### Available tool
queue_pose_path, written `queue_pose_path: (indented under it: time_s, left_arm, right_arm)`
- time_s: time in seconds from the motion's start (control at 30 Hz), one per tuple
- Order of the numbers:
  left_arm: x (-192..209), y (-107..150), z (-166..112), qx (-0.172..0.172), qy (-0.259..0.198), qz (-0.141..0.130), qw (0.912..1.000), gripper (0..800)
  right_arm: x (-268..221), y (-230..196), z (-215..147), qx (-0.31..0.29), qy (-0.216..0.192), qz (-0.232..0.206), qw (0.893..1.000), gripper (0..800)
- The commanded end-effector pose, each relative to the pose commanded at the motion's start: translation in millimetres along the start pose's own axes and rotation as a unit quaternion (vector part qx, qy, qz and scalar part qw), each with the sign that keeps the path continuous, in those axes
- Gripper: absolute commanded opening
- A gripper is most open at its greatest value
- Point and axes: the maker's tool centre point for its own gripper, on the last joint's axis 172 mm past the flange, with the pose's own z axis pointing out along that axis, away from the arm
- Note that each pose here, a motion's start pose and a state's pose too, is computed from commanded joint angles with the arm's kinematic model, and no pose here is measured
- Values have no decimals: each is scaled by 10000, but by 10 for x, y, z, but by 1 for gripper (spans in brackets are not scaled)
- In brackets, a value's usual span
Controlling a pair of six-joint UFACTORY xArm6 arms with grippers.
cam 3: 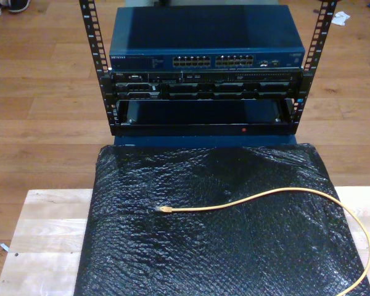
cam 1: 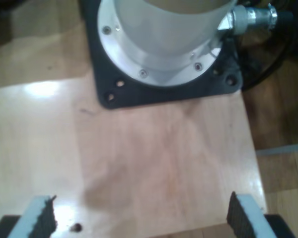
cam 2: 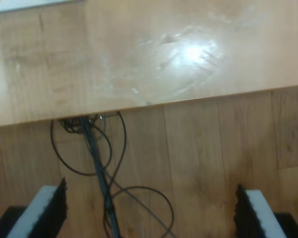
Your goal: Grab the cable and plug it in
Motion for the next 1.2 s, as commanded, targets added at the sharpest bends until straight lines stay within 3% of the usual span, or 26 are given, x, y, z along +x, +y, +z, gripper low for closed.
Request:
queue_pose_path:
  time_s: [0.2, 0.33, 0.7, 0.9, 1.2]
  left_arm:
    - [194, -183, -82, 34, 230, 6, 9997, 800]
    - [272, -336, -154, 93, 267, -2, 9996, 800]
    - [539, -652, -300, -26, 375, -138, 9992, 800]
    - [647, -804, -305, 86, 485, -219, 9985, 800]
    - [776, -939, -263, -76, 477, -356, 9982, 800]
  right_arm:
    - [102, 175, -155, 227, 326, 341, 9986, 799]
    - [245, 352, -282, 63, 536, 477, 9974, 799]
    - [774, 654, -620, -202, 1403, 535, 9885, 798]
    - [901, 791, -626, -101, 1397, 476, 9890, 798]
    - [1069, 1085, -743, -5, 1398, 565, 9886, 798]
